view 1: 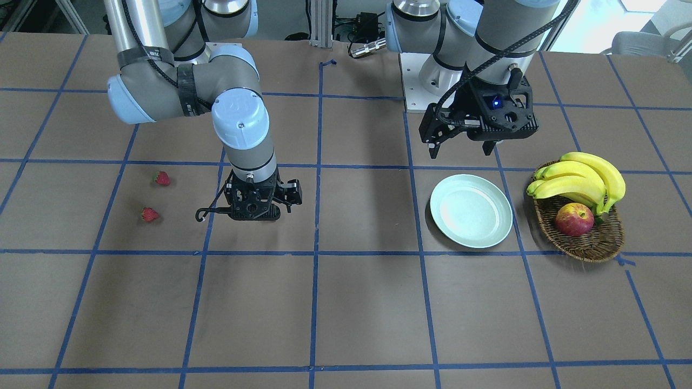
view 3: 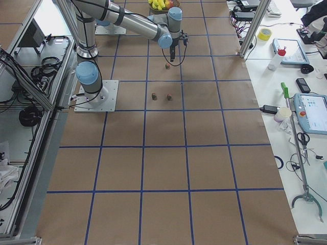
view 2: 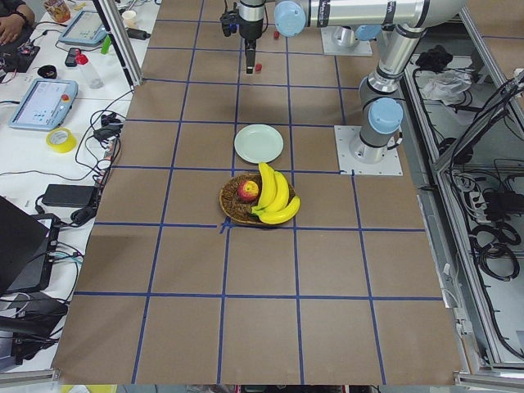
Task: Collect all strawberries into plate
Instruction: 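Lower the right gripper and grasp the red strawberry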
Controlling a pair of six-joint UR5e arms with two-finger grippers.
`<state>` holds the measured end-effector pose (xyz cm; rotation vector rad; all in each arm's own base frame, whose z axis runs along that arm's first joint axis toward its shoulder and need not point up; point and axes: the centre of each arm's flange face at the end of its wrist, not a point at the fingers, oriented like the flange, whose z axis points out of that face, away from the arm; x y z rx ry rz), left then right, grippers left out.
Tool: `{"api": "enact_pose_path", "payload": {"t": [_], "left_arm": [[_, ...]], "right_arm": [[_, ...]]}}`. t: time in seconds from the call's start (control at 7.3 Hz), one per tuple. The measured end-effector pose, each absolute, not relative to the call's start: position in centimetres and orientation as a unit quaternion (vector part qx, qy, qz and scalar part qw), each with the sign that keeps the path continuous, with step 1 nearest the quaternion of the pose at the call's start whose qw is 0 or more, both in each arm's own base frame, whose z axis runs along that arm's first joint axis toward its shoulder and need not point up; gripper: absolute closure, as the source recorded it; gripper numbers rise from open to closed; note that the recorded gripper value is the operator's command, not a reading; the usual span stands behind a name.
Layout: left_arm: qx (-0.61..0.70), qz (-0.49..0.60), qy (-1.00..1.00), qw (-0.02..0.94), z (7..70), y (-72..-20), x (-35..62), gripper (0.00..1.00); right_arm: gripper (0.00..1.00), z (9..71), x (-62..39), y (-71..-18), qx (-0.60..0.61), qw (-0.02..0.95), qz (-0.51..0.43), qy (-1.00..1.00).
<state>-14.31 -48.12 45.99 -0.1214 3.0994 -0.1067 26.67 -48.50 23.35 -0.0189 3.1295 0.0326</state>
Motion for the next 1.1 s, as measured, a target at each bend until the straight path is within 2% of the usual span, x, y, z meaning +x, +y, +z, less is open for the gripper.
{"api": "enact_pose_path", "payload": {"t": [0.41, 0.69, 0.82, 0.96, 1.1], "left_arm": [[-0.041, -0.036, 0.998, 0.021, 46.0, -48.2, -14.1, 0.00], [-0.039, -0.037, 0.998, 0.024, 46.0, -48.2, -14.1, 0.00], [-0.038, -0.037, 0.998, 0.024, 46.0, -48.2, -14.1, 0.00], [-0.038, -0.038, 0.998, 0.024, 46.1, -48.2, -14.1, 0.00], [-0.038, -0.038, 0.998, 0.025, 46.1, -48.2, -14.1, 0.00]], "right_arm": [[0.08, 20.6, 26.4, -47.6, -0.025, -0.013, 0.016, 0.999], [0.16, 19.3, 26.3, -47.4, -0.029, -0.016, 0.018, 0.999], [0.26, 18.8, 26.3, -47.2, -0.030, -0.016, 0.020, 0.999], [0.30, 18.3, 26.2, -47.0, -0.030, -0.017, 0.024, 0.999], [0.46, 18.1, 26.2, -46.8, -0.030, -0.019, 0.026, 0.999]]}}
